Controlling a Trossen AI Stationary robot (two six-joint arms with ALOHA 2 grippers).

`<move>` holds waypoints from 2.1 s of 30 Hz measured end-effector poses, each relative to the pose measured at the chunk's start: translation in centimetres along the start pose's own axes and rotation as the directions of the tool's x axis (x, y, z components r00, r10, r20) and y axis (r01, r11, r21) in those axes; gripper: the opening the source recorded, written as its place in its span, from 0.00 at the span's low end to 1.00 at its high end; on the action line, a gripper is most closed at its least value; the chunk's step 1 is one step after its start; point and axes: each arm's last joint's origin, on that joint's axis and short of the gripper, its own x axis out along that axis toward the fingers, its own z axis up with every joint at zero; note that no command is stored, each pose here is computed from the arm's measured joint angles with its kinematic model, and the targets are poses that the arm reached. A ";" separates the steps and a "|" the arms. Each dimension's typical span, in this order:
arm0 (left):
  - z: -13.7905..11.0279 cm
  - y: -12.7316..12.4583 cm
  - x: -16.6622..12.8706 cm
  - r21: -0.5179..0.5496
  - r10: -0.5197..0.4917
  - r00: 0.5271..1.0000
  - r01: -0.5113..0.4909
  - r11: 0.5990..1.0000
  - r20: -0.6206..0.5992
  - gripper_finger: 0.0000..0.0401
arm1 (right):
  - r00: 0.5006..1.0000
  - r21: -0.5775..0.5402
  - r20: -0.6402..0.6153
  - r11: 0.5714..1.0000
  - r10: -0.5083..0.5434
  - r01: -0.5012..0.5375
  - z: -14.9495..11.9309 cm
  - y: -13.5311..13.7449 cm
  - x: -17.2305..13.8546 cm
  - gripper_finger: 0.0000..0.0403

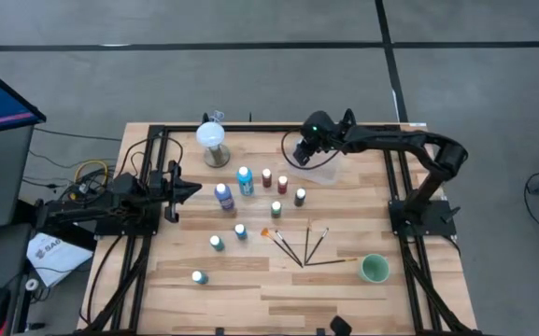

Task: Pick & Place Paint Supplies
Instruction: Put the small blue paint bottle into the transparent bin, then put the small black paint bottle into the transparent bin

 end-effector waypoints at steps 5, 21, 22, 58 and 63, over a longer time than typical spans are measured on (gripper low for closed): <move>0.1 0.0 0.0 0.000 0.000 1.000 0.000 1.000 0.007 0.00 | 1.000 -0.002 -0.004 1.000 -0.011 0.011 -0.2 -0.1 0.6 0.27; 0.1 0.0 0.0 0.000 -0.001 1.000 0.001 1.000 0.009 0.00 | 0.999 -0.008 -0.005 0.999 -0.035 0.035 -0.3 0.0 0.7 0.59; 0.1 0.0 0.0 0.000 0.000 1.000 0.000 1.000 0.009 0.00 | 0.999 -0.007 0.001 0.999 -0.034 0.034 -0.2 0.0 0.7 0.61; 0.3 0.0 0.0 0.001 -0.002 1.000 0.002 1.000 0.029 0.00 | 0.925 -0.337 -0.311 0.885 0.216 -0.320 -3.2 13.0 -7.5 0.63; 0.3 0.0 0.0 0.001 -0.002 1.000 0.002 1.000 0.031 0.00 | 0.910 -0.328 -0.371 0.891 0.184 -0.314 -3.9 12.8 -5.7 0.63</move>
